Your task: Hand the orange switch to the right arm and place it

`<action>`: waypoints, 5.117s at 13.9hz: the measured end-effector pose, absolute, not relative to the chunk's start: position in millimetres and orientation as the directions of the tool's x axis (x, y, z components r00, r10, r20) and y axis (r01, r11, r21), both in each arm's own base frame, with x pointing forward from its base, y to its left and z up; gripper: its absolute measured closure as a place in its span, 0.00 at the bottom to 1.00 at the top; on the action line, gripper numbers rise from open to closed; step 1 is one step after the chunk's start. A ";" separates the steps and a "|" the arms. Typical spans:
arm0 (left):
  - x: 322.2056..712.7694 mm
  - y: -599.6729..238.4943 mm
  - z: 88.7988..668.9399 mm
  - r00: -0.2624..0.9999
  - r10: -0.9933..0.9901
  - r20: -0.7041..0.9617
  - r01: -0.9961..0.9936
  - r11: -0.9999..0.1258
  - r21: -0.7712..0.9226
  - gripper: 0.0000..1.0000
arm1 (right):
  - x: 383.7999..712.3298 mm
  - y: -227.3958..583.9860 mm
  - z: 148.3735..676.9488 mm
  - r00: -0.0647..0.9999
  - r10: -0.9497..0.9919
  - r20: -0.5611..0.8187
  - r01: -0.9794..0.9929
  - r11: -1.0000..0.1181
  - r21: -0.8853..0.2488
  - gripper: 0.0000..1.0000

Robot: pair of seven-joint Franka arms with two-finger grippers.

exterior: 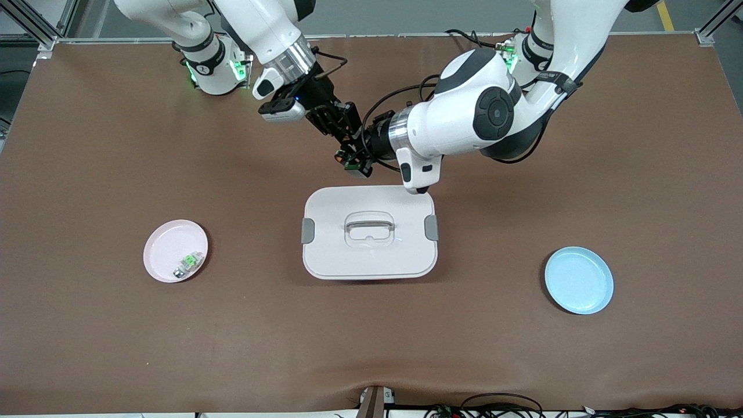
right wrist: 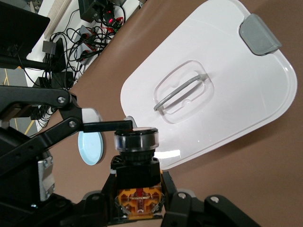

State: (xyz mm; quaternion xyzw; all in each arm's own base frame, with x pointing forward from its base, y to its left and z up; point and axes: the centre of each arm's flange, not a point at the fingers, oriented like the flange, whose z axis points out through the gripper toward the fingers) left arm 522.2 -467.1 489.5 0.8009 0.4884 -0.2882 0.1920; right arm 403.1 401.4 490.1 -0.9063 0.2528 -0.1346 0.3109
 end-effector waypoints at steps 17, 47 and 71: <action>559.5 -397.7 508.6 0.408 0.767 -0.495 0.894 -0.446 0.047 0.00 | 424.2 390.4 451.1 0.948 -0.017 0.318 0.079 -0.955 -0.285 0.59; 624.6 -23.4 572.8 0.961 0.275 -0.020 0.271 -0.956 -0.114 0.00 | 543.9 -85.3 250.8 0.166 0.980 0.115 0.974 -0.181 0.135 0.59; 580.4 -56.9 625.5 0.998 0.052 -0.020 0.050 -0.994 -0.098 0.00 | 561.7 -103.1 184.5 0.110 0.984 0.137 0.981 -0.130 0.146 0.59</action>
